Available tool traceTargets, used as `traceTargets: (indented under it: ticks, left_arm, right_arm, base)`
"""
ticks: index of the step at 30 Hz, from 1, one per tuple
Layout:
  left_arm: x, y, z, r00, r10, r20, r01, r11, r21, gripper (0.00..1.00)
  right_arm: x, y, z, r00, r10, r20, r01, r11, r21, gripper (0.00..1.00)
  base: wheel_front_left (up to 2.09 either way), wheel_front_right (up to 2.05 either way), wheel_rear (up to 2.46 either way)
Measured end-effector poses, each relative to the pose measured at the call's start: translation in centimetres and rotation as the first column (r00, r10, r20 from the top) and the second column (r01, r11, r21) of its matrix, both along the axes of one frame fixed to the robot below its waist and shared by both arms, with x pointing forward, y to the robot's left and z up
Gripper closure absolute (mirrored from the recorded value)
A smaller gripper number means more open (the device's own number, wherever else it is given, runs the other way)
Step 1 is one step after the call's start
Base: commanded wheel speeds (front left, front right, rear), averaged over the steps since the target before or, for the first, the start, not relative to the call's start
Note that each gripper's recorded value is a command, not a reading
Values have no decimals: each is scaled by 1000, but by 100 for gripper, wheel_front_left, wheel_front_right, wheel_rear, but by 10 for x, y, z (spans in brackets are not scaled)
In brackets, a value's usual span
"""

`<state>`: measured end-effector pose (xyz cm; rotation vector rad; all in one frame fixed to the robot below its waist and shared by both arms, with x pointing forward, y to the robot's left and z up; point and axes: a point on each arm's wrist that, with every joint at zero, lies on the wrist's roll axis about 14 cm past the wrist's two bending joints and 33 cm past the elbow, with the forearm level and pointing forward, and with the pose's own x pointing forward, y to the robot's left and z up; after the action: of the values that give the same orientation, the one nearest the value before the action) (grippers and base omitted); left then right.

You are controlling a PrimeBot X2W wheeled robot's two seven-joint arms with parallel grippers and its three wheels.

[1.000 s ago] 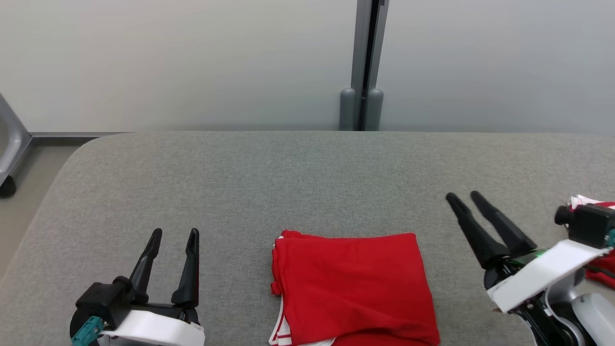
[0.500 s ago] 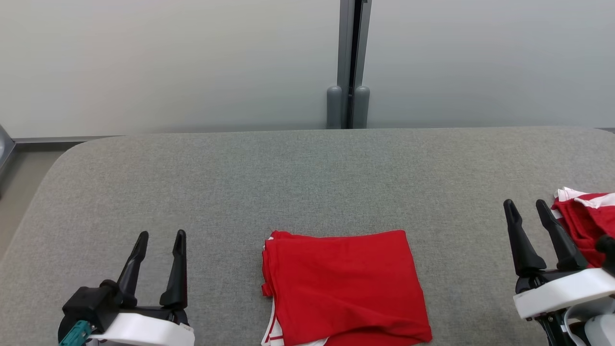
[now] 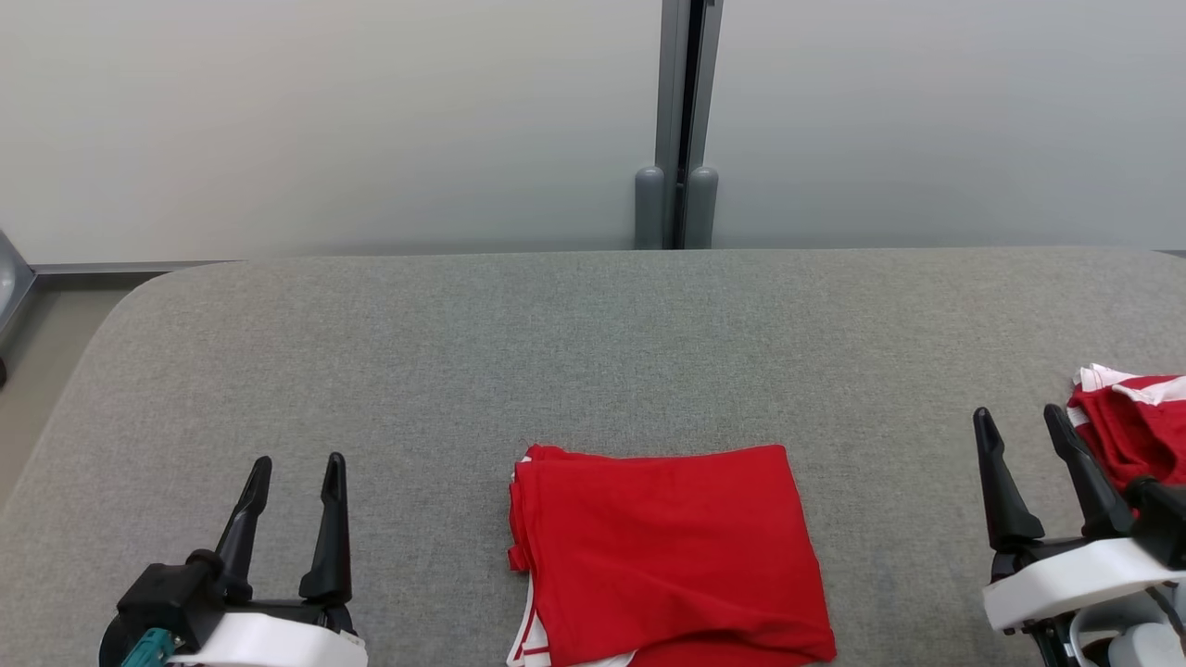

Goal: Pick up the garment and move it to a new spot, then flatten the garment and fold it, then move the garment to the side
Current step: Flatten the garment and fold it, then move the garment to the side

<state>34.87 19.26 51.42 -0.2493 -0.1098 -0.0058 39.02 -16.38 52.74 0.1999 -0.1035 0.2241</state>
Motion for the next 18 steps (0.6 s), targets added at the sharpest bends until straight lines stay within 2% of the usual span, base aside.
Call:
traceTargets:
  ticks: [18]
  left_arm:
    - [-2, -1, -2, 1000, 3, 0, -3, 1000, 16, 0]
  right_arm:
    - [-3, 12, -9, 999, 26, -23, -26, 1000, -18, 0]
  base:
    - [0, 0, 0]
